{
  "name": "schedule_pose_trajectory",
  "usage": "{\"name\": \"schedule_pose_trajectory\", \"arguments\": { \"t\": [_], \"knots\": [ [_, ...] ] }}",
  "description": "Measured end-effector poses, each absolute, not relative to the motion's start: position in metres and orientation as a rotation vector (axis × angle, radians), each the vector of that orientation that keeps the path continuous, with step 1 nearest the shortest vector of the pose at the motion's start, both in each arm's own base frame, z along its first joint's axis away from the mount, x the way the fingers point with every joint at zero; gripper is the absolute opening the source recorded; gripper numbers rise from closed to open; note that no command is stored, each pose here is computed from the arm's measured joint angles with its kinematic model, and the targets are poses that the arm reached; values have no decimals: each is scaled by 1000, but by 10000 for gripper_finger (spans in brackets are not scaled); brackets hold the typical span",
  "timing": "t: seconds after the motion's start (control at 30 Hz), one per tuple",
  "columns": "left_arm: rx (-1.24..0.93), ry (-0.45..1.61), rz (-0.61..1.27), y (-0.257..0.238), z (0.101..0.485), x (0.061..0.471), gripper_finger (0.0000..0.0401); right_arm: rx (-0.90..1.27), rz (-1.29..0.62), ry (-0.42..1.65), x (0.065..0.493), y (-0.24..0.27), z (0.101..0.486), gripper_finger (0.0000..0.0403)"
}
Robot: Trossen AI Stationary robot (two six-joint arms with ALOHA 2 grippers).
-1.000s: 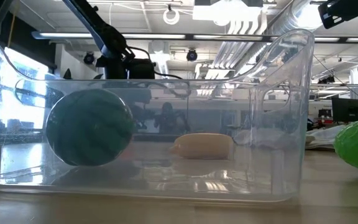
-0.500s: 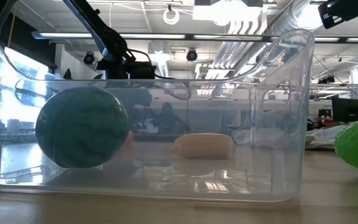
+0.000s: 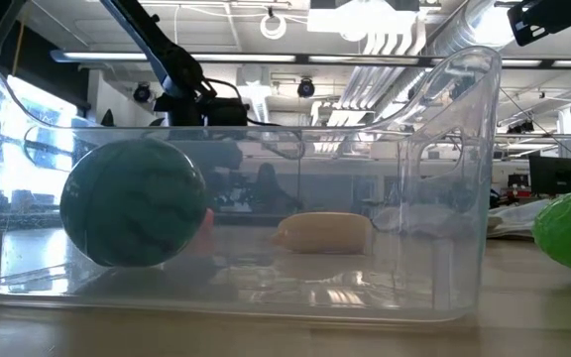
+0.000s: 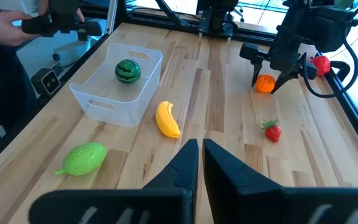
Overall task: Pick and placing Produce into tupperware
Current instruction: Put the tangerine into the bin
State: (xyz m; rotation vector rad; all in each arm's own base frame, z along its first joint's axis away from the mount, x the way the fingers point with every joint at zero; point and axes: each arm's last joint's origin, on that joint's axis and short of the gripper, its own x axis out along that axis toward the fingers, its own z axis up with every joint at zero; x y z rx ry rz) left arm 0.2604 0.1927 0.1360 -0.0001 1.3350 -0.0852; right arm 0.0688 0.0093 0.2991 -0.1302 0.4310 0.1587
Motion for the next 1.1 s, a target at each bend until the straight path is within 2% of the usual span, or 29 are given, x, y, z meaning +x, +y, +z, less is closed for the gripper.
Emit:
{"name": "schedule_pose_trajectory", "arguments": {
  "t": [0.23, 0.47, 0.7, 0.87, 1.1],
  "knots": [
    [11, 1345, -76, 193, 136, 260, 258, -130, 159, 431, 69, 9, 299, 16],
    [2, 1345, -69, 193, 136, 260, 232, -130, 159, 431, 69, 9, 299, 16],
    [5, 1351, -60, 193, 136, 260, 251, -130, 159, 431, 69, 9, 299, 16],
    [-4, 1352, -52, 193, 136, 260, 231, -130, 159, 431, 69, 9, 299, 16],
    [-1, 1356, -47, 193, 136, 260, 240, -130, 159, 431, 69, 9, 299, 16]
  ]
}}
